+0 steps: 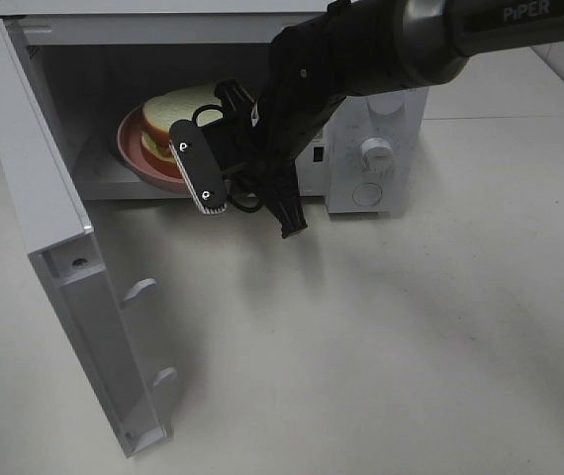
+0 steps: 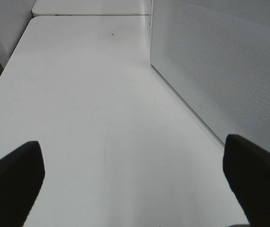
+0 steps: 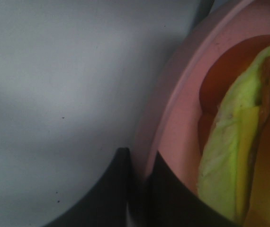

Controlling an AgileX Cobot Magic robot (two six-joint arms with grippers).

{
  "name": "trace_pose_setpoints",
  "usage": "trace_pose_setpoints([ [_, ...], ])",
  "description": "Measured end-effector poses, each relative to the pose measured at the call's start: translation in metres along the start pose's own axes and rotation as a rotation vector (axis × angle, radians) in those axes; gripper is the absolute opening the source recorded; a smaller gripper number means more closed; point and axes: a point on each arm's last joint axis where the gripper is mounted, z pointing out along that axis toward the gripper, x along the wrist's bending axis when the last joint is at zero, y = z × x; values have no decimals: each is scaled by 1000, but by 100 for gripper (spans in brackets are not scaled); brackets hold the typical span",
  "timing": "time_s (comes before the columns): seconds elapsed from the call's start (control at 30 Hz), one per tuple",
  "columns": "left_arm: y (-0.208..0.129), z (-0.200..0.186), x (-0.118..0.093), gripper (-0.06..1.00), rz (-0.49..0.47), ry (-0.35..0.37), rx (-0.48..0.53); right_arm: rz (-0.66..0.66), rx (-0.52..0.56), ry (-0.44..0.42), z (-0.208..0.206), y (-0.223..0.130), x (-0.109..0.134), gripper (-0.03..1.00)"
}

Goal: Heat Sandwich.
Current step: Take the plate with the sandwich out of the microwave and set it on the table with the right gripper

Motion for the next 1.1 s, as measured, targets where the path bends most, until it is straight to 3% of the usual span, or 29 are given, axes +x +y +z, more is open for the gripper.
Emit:
trace_pose_setpoints([
  [0.37, 0, 0, 0, 96, 0, 0, 0, -41, -14, -13, -23, 4, 19, 7],
  [1.1, 0, 0, 0, 96, 0, 0, 0, -62, -28, 0, -76, 1, 79, 7],
])
